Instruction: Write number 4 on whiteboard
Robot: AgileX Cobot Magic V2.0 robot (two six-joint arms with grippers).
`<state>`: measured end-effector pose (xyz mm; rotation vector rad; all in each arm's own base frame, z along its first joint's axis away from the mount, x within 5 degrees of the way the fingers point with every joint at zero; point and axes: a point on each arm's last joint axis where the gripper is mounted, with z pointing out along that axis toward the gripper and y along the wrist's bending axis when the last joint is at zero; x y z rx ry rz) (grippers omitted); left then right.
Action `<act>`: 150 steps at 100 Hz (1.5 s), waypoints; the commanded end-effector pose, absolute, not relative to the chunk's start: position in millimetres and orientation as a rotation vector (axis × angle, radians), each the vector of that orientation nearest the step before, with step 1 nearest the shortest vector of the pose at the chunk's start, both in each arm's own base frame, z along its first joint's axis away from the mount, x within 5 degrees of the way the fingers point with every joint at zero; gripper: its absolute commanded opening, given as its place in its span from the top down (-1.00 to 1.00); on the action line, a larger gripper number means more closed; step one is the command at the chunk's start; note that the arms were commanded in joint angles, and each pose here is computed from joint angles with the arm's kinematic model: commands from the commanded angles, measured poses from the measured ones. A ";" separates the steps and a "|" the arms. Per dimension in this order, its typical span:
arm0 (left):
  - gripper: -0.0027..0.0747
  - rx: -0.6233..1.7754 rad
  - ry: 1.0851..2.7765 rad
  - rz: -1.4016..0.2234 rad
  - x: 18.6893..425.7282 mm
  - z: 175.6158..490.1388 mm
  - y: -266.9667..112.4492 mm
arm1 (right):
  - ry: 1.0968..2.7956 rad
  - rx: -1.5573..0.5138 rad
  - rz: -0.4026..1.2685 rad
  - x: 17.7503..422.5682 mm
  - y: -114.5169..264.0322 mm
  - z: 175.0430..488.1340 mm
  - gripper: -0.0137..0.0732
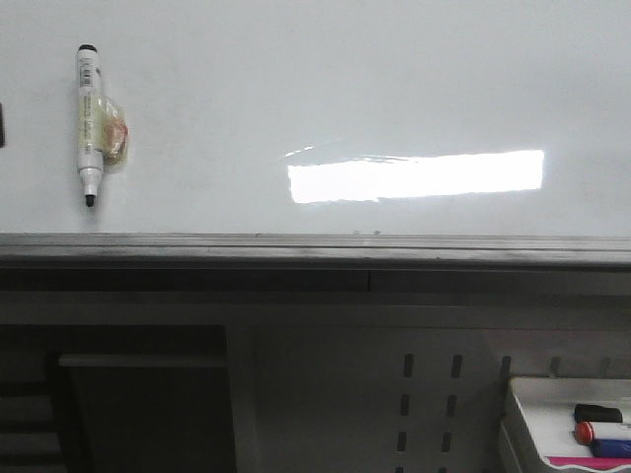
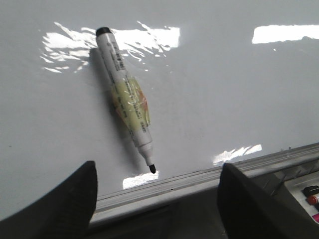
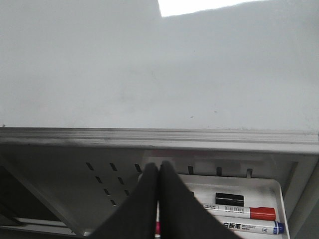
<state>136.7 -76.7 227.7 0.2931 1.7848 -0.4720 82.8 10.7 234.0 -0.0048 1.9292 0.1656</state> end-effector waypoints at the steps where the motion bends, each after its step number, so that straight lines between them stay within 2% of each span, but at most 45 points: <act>1: -0.29 0.240 1.680 -0.517 153.2 241.2 -88.7 | 1.830 0.015 0.157 87.7 9.1 251.8 0.79; 27: -0.29 0.199 1.767 -0.502 198.9 233.9 -116.5 | 1.831 0.007 0.146 87.8 8.8 251.8 0.79; 50: -0.28 0.180 1.818 -0.485 217.4 222.3 -126.8 | 1.831 0.007 0.146 87.8 8.8 251.8 0.79; 55: -0.21 0.162 1.834 -0.482 219.2 219.0 -126.9 | 1.831 0.007 0.146 87.8 8.8 251.8 0.79; 62: 0.09 0.104 1.860 -0.484 220.3 216.3 -124.9 | 1.831 0.007 0.146 87.8 8.8 251.8 0.79; 74: 0.99 0.062 1.873 -0.487 220.7 215.3 -123.3 | 1.846 0.005 0.148 87.4 9.1 250.4 0.79; 91: 0.98 0.177 1.849 -0.478 217.7 217.2 -126.8 | 1.850 -0.011 0.142 87.1 9.5 251.9 0.79; 112: 0.98 0.625 1.682 -0.439 187.9 231.3 -130.9 | 1.838 -0.274 0.100 84.3 18.9 267.0 0.78; 142: 0.98 1.145 1.320 -0.328 133.9 237.3 -124.7 | 1.748 -0.521 0.361 77.2 46.6 289.9 0.78; 150: 0.98 1.189 1.247 -0.329 125.0 238.4 -123.6 | 1.732 -0.608 0.428 78.5 57.6 293.0 0.66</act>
